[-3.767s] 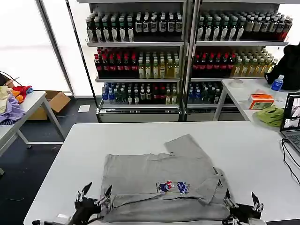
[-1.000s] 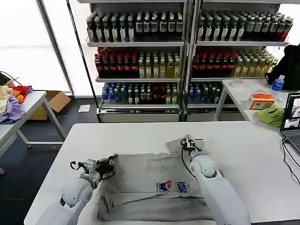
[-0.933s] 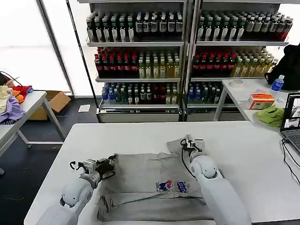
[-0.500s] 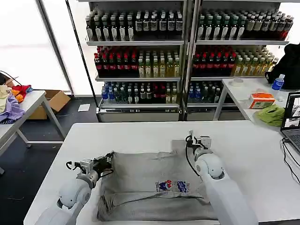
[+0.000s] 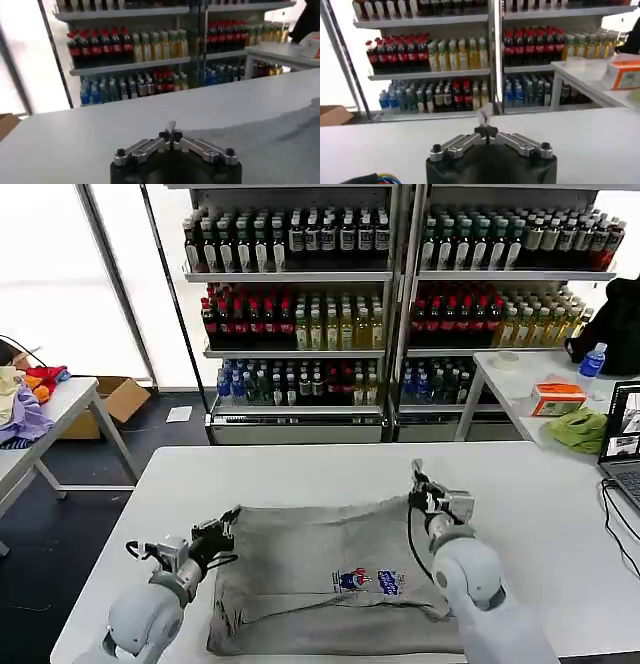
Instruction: Fold and organize the clothes.
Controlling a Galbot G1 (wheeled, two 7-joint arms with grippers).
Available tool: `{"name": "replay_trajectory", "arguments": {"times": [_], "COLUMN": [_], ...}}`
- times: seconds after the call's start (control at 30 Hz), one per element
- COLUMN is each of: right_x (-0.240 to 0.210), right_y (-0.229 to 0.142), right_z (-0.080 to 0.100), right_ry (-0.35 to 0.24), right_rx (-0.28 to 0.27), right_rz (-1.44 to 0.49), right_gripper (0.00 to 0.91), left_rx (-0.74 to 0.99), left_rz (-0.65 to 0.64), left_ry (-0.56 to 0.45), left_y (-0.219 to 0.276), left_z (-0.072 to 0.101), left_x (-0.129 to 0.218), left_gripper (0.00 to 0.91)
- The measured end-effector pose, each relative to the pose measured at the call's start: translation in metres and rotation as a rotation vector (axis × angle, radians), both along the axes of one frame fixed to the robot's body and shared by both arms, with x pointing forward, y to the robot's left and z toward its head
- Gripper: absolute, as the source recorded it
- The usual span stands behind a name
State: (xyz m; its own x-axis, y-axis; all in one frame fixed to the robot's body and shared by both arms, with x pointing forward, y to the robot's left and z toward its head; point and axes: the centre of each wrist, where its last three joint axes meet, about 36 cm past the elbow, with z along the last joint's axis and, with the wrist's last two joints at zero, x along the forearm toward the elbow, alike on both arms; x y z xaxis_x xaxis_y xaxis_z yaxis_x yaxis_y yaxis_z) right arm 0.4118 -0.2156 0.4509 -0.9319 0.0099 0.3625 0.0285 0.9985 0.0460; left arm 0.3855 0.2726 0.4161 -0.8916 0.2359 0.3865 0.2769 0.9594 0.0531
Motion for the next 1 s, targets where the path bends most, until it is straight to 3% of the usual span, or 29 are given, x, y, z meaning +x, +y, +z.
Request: {"name": "replay_trajectory", "arguments": {"times": [0.2, 0.47, 0.9, 0.93, 0.97, 1.0], "right_x": [-0.044, -0.089, -0.126, -0.126, -0.127, -0.128], "right_y": [-0.014, -0.028, -0.026, -0.025, -0.024, -0.024], "right_z": [-0.009, -0.008, -0.012, -0.013, -0.013, -0.014], "right_ry": [0.05, 0.091, 0.133, 0.133, 0.134, 0.135], "right_rx": [-0.001, -0.016, -0.047, -0.049, -0.051, -0.053], "right_rz": [-0.051, -0.111, -0.128, -0.128, -0.128, -0.128], "right_gripper": [0.0, 0.0, 0.0, 0.0, 0.0, 0.0], "left_rx": [0.019, 0.026, 0.041, 0.041, 0.041, 0.041], "left_rz": [-0.014, -0.035, -0.057, -0.058, -0.061, -0.064], "left_ry": [0.022, 0.055, 0.078, 0.079, 0.081, 0.082], "left_y": [0.0, -0.006, -0.006, -0.006, -0.007, -0.008], "left_z": [-0.003, -0.008, -0.012, -0.012, -0.013, -0.013], "left_x": [-0.026, -0.05, -0.068, -0.069, -0.07, -0.071], "left_gripper": [0.0, 0.0, 0.0, 0.05, 0.282, 0.907]}}
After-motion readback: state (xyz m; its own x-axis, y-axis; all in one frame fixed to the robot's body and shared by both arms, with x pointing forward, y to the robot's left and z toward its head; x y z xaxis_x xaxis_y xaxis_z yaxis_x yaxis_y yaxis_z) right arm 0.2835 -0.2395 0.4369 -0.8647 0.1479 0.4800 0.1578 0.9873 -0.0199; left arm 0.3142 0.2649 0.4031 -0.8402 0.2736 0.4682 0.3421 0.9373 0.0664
